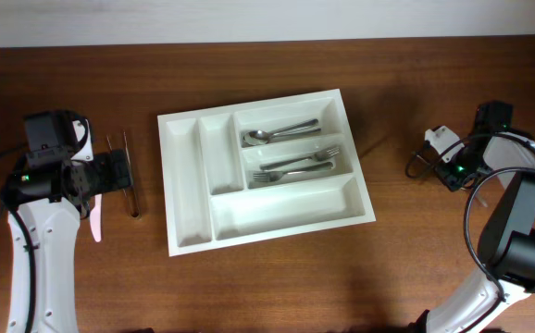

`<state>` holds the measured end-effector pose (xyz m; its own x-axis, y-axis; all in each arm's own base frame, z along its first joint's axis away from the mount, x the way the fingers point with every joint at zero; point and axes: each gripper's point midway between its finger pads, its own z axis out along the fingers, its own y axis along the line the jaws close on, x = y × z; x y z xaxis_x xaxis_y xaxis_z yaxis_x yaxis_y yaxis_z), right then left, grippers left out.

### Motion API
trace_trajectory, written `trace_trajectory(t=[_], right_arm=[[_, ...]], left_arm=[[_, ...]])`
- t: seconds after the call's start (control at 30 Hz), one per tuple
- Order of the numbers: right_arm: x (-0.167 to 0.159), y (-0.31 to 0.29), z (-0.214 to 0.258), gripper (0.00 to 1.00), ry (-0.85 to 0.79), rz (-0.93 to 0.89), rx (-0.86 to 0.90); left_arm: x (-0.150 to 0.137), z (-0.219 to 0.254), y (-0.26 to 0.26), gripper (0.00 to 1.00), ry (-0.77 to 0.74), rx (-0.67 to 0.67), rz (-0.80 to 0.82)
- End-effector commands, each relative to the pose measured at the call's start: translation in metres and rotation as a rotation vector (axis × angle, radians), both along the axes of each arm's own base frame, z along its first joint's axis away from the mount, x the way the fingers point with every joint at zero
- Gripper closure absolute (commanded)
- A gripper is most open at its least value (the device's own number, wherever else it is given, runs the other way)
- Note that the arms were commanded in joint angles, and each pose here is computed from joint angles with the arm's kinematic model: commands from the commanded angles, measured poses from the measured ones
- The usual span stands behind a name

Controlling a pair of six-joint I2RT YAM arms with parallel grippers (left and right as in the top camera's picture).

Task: Pack container
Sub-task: 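Close the right gripper on the dark-handled fork's handle, then carry the dark-handled fork with the right gripper into the middle compartment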

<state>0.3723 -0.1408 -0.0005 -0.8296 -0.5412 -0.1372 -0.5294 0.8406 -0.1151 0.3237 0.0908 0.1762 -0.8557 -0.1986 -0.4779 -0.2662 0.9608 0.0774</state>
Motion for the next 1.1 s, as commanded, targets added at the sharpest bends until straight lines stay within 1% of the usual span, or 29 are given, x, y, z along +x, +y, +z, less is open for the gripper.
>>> trace_trajectory(t=[0.0, 0.1, 0.13, 0.23, 0.37, 0.5, 0.53, 0.57, 0.67, 0.77, 0.83, 0.9, 1.07], right_arm=[[-0.005, -0.002, -0.013, 0.96, 0.032, -0.063, 0.016], [-0.005, -0.004, -0.013, 0.96, 0.035, -0.113, 0.011], [-0.006, -0.007, -0.011, 0.96, 0.036, -0.154, -0.007], [-0.001, -0.011, 0.000, 0.96, 0.009, -0.221, -0.028], [0.015, -0.010, 0.039, 0.96, -0.089, -0.286, -0.034], [0.027, 0.006, 0.089, 0.96, -0.189, -0.246, -0.040], [0.032, 0.021, 0.114, 0.96, -0.243, -0.209, -0.046], [0.034, 0.031, 0.127, 0.96, -0.275, -0.183, -0.049], [0.037, 0.058, 0.150, 0.96, -0.328, -0.120, -0.046], [0.039, 0.105, 0.167, 0.96, -0.368, -0.010, 0.014], [0.040, 0.141, 0.171, 0.96, -0.379, 0.082, 0.065], [0.038, 0.183, 0.171, 0.96, -0.376, 0.228, 0.102], [0.026, 0.261, 0.158, 0.96, -0.361, 0.609, 0.084]], left_arm=[[0.003, 0.006, 0.005, 0.01, -0.009, 0.022, -0.001], [0.003, 0.006, 0.005, 0.01, -0.010, 0.023, -0.001], [0.003, 0.006, 0.005, 0.01, -0.009, 0.022, -0.001], [0.003, 0.006, 0.005, 0.01, -0.010, 0.023, -0.001], [0.003, 0.006, 0.005, 0.01, -0.010, 0.023, -0.001], [0.003, 0.006, 0.005, 0.01, -0.009, 0.022, -0.001], [0.003, 0.006, 0.005, 0.01, -0.009, 0.022, -0.001], [0.003, 0.006, 0.005, 0.01, -0.009, 0.022, -0.001], [0.003, 0.006, 0.005, 0.01, -0.009, 0.022, -0.001], [0.003, 0.006, 0.005, 0.01, -0.010, 0.023, -0.001], [0.003, 0.006, 0.005, 0.01, -0.009, 0.022, -0.001], [0.003, 0.006, 0.005, 0.01, -0.009, 0.022, -0.001], [0.003, 0.006, 0.005, 0.01, -0.009, 0.022, -0.001]])
